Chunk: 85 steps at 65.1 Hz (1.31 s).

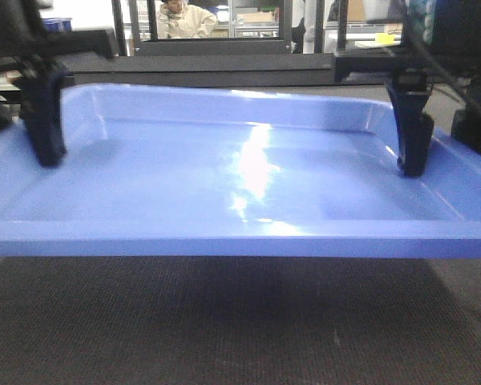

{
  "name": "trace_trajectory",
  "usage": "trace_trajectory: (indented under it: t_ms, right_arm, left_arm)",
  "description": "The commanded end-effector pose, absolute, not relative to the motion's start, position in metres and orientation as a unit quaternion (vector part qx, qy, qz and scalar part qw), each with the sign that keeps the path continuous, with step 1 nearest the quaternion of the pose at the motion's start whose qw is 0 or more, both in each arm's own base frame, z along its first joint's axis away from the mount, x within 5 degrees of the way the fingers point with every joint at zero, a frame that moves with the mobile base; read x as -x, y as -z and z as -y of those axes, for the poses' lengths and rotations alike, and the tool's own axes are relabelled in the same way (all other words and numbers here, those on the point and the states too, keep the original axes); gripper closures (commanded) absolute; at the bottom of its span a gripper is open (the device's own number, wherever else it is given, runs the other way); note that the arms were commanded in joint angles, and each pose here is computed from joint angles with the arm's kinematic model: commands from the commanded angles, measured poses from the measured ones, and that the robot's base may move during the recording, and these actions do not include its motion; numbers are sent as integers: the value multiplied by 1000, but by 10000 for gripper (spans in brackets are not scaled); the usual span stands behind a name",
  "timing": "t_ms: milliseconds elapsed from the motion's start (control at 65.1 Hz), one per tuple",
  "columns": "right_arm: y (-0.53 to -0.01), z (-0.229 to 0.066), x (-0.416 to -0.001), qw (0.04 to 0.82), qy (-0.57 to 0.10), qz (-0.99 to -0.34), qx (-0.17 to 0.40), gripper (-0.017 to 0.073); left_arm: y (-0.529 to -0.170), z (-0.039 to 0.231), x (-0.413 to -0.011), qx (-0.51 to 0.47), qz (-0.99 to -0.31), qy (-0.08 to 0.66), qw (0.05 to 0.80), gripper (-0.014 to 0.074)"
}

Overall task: Grab blue tray and place on right shelf
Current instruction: 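Lift the blue tray off the table with both grippers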

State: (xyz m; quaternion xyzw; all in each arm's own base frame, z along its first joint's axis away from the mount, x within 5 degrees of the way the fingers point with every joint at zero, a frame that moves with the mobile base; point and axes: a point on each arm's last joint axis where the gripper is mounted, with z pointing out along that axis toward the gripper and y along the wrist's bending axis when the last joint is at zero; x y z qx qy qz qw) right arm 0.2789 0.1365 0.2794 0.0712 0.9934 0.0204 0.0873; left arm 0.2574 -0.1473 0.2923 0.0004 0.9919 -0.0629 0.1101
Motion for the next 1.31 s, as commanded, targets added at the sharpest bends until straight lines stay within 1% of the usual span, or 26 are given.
trace_trajectory:
  t_ms: [0,138,246,476,646,938,1060,1291]
  right_arm:
    - [-307,-134,-254,120,-20,-990,-75,294]
    - [-313,-139,-228,138,-36,-987,-71,294]
    - [-318,-138,-207,142,-46,-987,-63,294]
    - [-322,-135,-177,154,-69,-983,-69,294]
    - [-318,-133,-175,155,-64,-983,-67,294]
    - [-317,-135,-178,169,-77,-980,-65,294]
    - [-317,-135,-178,170,-77,-980,-65,294]
    - [-317,-135,-178,169,-76,-981,-65,294]
  left_arm:
    - [-319,138,-230,16,-987,73,139,554]
    - [-322,131,-200,25,-986,72,150,554]
    - [-315,128,-182,24,-987,56,151,554]
    - [-307,137,-173,11,-988,55,141,554]
    - [-307,138,-173,18,-988,58,143,554]
    - [-307,137,-172,17,-989,51,138,555]
    - [-307,136,-173,-31,-988,43,143,557]
    - [-307,136,-173,-32,-988,42,145,557]
